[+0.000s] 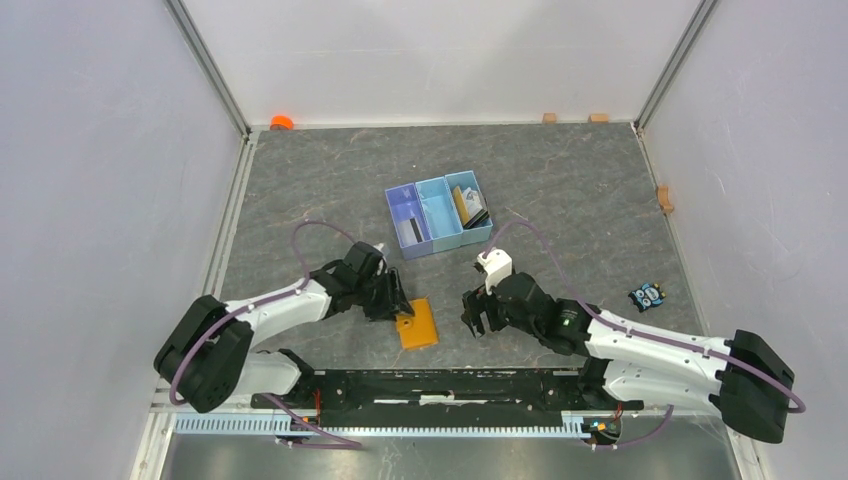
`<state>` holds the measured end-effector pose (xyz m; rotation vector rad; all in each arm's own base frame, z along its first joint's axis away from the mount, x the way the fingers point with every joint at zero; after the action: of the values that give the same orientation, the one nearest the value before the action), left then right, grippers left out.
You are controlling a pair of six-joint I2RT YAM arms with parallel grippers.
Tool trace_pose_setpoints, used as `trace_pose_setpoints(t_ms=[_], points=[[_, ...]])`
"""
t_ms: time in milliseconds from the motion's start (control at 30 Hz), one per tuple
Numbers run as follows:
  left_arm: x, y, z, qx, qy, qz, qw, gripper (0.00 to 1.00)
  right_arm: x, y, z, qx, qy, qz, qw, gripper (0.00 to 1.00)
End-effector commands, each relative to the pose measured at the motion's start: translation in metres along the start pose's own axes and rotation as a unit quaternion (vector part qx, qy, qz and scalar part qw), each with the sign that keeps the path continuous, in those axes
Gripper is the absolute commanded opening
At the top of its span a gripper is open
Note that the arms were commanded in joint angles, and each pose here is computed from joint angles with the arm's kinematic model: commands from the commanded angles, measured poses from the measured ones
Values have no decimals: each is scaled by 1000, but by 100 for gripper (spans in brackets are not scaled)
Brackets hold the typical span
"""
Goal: Put the credit cards into the card holder
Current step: Close the card holder at the center of the board.
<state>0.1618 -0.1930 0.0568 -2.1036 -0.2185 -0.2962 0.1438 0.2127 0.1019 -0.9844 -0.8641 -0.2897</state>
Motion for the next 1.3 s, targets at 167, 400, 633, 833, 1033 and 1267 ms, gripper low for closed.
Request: trace_pose_setpoints(t_ms=[167,400,633,833,1033,1267], points=[[23,1,-46,-9,69,-51,996,57,0,-7,-11,-22,24,-22,999,87],[22,-24,-46,120,170,-79,975,69,-7,-6,-14,-23,38,-17,999,87],[-13,-10,-46,185,173,-35,967,60,-17,-4,-16,-21,72,-20,997,85],[-19,-3,-53,205,191,-45,959,49,-21,-3,-25,-45,84,-26,995,81],[-20,-2,-60,226,214,-54,949,46,-22,-5,-35,-75,75,-33,994,79],[-20,1,-65,241,236,-53,940,41,-27,-5,-37,-73,78,-32,994,78]])
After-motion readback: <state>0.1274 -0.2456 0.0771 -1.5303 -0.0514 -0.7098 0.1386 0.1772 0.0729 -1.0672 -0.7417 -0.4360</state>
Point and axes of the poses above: each gripper's point midway between its finger pads, its own y axis out along the fingers, its own z axis along the line the jaws close on, x = y × z, the point moved 4 cm from there along -y, back along the fingers, and after that the axes turned 8 degrees about y, right-handed, at the moved point
